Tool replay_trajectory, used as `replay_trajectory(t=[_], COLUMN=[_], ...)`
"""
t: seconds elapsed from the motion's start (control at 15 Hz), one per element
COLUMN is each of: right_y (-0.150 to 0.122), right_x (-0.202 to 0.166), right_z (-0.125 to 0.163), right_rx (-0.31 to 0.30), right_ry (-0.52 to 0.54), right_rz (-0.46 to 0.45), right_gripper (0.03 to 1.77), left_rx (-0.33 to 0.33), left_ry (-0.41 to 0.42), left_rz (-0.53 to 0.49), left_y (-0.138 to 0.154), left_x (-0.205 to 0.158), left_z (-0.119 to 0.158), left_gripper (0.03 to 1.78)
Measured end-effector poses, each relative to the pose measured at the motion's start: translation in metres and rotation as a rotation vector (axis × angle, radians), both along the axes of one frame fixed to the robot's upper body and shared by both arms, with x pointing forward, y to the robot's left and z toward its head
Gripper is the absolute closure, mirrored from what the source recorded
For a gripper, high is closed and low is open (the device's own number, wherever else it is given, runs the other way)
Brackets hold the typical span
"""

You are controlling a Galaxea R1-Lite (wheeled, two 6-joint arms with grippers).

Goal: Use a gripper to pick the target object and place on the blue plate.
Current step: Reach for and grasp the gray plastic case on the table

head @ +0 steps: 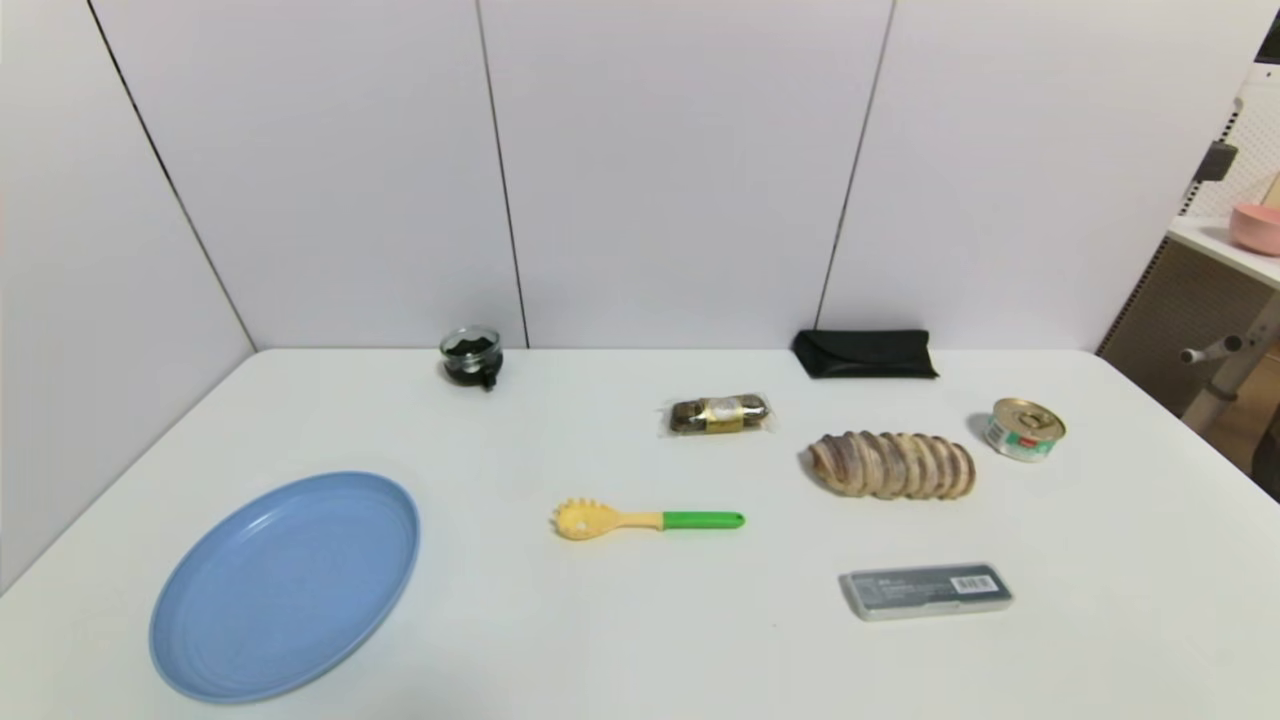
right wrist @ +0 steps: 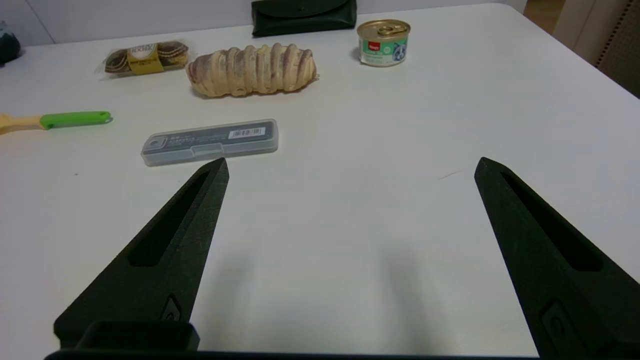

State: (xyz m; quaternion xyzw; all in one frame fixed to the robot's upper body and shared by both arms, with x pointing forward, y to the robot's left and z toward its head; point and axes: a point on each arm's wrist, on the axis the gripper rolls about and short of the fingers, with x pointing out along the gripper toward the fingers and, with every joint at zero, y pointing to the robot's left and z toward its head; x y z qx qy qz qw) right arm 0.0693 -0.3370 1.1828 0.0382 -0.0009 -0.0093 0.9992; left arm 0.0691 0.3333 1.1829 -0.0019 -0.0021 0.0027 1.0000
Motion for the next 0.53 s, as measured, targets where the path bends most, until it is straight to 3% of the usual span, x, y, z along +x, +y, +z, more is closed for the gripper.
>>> replay_trajectory(t=[0.53], right_y=[0.0000], right_x=[0.0000], right_z=[0.0000], right_rx=[0.000], right_ry=[0.000], right_rz=[0.000], right_gripper=[0.10], left_rx=[-0.001], left_ry=[0.011], left_rz=[0.001], left_y=[0.0000], left_x=[0.0008], left_z=[0.0002], left_gripper=[0.12])
